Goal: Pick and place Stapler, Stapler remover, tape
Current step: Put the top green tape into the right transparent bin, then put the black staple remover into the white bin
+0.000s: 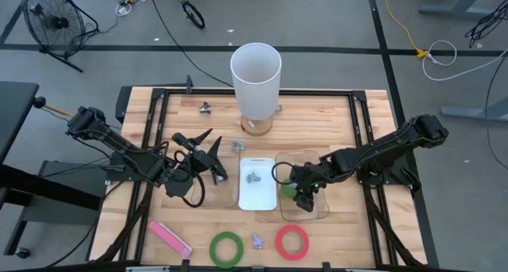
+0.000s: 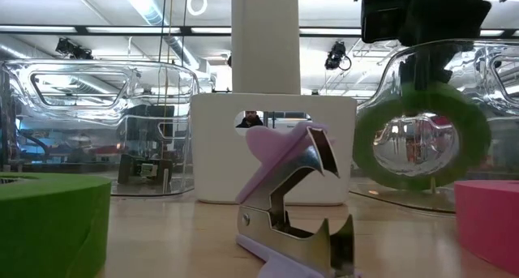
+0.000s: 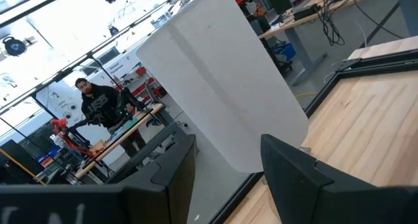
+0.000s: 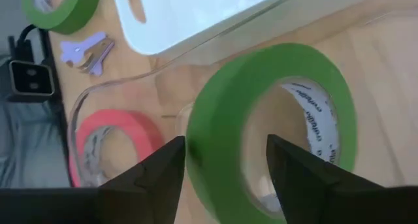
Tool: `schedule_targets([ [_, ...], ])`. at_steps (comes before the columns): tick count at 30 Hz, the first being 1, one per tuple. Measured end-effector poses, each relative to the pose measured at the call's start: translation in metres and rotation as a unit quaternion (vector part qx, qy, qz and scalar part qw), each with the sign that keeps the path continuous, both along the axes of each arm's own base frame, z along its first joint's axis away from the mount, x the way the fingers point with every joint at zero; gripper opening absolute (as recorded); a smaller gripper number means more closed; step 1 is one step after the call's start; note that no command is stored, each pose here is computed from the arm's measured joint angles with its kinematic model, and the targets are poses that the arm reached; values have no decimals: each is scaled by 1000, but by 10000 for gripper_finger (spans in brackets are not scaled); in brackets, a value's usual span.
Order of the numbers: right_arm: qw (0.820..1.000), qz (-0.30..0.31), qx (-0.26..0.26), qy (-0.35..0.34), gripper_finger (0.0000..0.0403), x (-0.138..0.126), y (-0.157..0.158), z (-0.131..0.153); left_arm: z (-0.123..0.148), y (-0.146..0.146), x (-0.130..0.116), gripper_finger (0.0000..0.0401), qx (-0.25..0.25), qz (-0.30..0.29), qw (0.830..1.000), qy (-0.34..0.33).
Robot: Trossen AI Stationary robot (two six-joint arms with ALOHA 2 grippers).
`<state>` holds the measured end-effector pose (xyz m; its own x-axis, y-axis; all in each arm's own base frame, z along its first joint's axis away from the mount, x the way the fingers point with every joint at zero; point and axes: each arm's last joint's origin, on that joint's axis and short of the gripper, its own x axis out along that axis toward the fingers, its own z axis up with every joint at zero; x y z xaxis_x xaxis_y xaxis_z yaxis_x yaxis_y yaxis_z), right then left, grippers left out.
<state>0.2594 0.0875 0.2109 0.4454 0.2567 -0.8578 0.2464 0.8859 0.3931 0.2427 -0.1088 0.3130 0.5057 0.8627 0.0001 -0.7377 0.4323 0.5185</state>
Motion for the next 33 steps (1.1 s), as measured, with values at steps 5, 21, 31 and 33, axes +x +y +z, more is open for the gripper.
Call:
schedule_targets([
  [5,1000,4,9,-2,212,1,1,0,0,0,0,177,0,0,1000,0],
  [21,991,29,45,-118,212,18,5,15,0,0,0,177,0,0,1000,0],
  [31,970,15,1,-242,212,30,12,30,0,0,0,177,0,0,1000,0],
  [33,965,13,-29,-261,212,32,9,32,0,0,0,177,1,0,1000,3],
])
